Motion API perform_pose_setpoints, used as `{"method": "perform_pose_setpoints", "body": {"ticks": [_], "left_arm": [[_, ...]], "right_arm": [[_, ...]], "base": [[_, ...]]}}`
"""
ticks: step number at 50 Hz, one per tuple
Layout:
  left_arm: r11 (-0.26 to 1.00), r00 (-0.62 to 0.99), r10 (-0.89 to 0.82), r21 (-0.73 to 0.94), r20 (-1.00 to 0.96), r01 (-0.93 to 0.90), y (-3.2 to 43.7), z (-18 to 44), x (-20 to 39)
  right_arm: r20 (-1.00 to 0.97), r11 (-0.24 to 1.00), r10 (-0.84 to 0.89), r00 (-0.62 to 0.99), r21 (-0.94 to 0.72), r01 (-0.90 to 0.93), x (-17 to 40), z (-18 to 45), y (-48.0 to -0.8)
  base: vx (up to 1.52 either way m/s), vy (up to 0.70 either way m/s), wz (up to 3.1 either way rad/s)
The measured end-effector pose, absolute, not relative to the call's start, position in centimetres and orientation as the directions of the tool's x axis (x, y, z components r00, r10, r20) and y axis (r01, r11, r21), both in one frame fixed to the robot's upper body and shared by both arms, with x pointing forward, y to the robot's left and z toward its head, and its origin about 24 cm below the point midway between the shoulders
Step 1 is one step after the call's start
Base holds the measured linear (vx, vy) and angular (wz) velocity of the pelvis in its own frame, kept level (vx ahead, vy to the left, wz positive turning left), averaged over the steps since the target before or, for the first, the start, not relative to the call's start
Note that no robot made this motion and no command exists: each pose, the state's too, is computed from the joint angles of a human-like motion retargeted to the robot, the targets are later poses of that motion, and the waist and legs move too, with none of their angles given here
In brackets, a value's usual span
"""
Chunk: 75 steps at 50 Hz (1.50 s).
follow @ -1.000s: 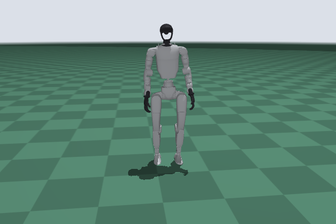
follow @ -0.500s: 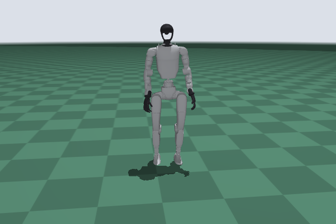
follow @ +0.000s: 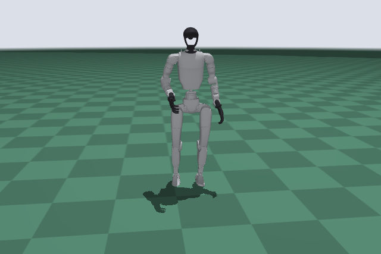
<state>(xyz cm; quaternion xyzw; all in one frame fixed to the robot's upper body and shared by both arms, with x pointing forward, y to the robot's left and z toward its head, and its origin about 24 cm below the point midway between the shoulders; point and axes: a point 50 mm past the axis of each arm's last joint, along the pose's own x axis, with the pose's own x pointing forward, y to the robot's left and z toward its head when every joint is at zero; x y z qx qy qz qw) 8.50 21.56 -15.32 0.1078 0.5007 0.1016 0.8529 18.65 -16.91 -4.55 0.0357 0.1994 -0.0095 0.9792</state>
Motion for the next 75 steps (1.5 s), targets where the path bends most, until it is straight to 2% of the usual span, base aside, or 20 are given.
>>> {"method": "perform_pose_setpoints", "body": {"ticks": [5,8,10,12,14,16,19,21,23,25,27,31,35,38,42,45,52,58,67,75], "left_arm": [[0.9,0.412,0.434,0.399,-0.801,-0.174,23.3,-15.2,7.0],[0.875,0.384,0.484,0.432,-0.786,-0.218,24.0,-15.1,6.5],[0.861,0.372,0.507,0.442,-0.778,-0.251,24.4,-15.1,6.3],[0.86,0.357,0.509,0.443,-0.783,-0.253,24.8,-15.1,6.0],[0.861,0.354,0.507,0.438,-0.786,-0.259,25.1,-15.1,5.9],[0.866,0.359,0.497,0.425,-0.79,-0.264,25.4,-15.0,6.0],[0.877,0.381,0.477,0.399,-0.792,-0.268,25.9,-14.8,6.4],[0.882,0.4,0.467,0.387,-0.789,-0.267,26.3,-14.6,6.6],[0.885,0.416,0.463,0.382,-0.783,-0.265,26.9,-14.3,6.8],[0.885,0.426,0.465,0.386,-0.776,-0.263,27.5,-14.1,6.9],[0.879,0.427,0.476,0.397,-0.769,-0.264,28.2,-13.9,6.9],[0.825,0.397,0.565,0.496,-0.723,-0.271,31.7,-12.7,6.6],[0.81,0.383,0.582,0.553,-0.717,-0.194,32.9,-12.4,6.5],[0.844,0.376,0.527,0.522,-0.762,-0.126,32.0,-13.0,6.1],[0.869,0.351,0.479,0.493,-0.805,-0.055,31.2,-13.7,4.9],[0.863,0.315,0.487,0.503,-0.814,-0.035,31.5,-13.7,3.6],[0.838,0.224,0.541,0.544,-0.811,-0.055,32.7,-13.5,0.7],[0.812,0.231,0.577,0.579,-0.783,-0.065,33.7,-13.0,0.6],[0.773,0.331,0.625,0.619,-0.707,-0.136,35.0,-11.8,5.4],[0.811,0.42,0.578,0.55,-0.7,-0.2,32.9,-12.2,8.4]], "right_arm": [[-0.054,0.971,0.158,0.986,0.192,-0.145,21.5,3.4,-13.3],[0.25,0.966,0.256,0.934,-0.022,-0.259,22.6,9.3,-11.0],[0.477,0.944,0.321,0.818,-0.226,-0.239,22.8,13.7,-9.6],[0.647,0.883,0.417,0.638,-0.454,-0.116,22.8,17.8,-8.1],[0.76,0.799,0.51,0.403,-0.592,0.106,22.2,21.9,-6.8],[0.779,0.706,0.606,0.161,-0.62,0.342,21.3,25.5,-5.5],[0.663,0.583,0.741,-0.108,-0.554,0.595,19.9,29.2,-3.3],[0.53,0.5,0.824,-0.2,-0.516,0.696,19.4,30.2,-1.9],[0.373,0.395,0.901,-0.22,-0.499,0.772,19.7,30.3,-0.6],[0.204,0.25,0.964,-0.169,-0.488,0.836,21.0,29.7,0.2],[0.052,0.066,0.998,-0.047,-0.46,0.886,23.4,28.8,0.1],[-0.047,-0.336,0.939,0.341,-0.334,0.88,30.4,28.8,-3.9],[0.072,-0.706,0.658,0.749,-0.286,0.648,37.4,28.8,-14.1],[0.129,-0.891,0.297,0.946,-0.32,0.323,39.5,28.5,-23.1],[0.18,-0.926,-0.046,0.983,-0.376,0.025,38.3,29.2,-31.1],[0.207,-0.922,-0.14,0.968,-0.385,-0.051,36.8,29.5,-34.3],[0.228,-0.918,-0.235,0.945,-0.371,-0.139,34.6,29.4,-37.8],[0.234,-0.896,-0.343,0.91,-0.373,-0.241,32.9,29.7,-40.2],[0.246,-0.841,-0.482,0.841,-0.399,-0.365,29.3,30.4,-44.0],[0.226,-0.808,-0.526,0.82,-0.433,-0.399,28.2,29.1,-45.2]], "base": [[0.06,0.05,0.08],[0.07,0.06,0.33],[0.06,0.07,0.47],[0.1,0.06,0.31],[0.09,0.05,0.34],[0.1,0.04,0.3],[0.11,0.03,0.2],[0.11,0.03,0.1],[0.11,0.02,0.04],[0.1,0.02,0.0],[0.09,0.02,-0.02],[0.08,0.01,0.08],[0.07,0.03,0.28],[0.05,0.03,0.38],[0.08,0.0,0.34],[0.12,-0.01,0.21],[0.2,-0.03,0.25],[0.34,-0.16,0.41],[0.45,-0.25,0.15],[0.56,-0.23,-0.11]]}}
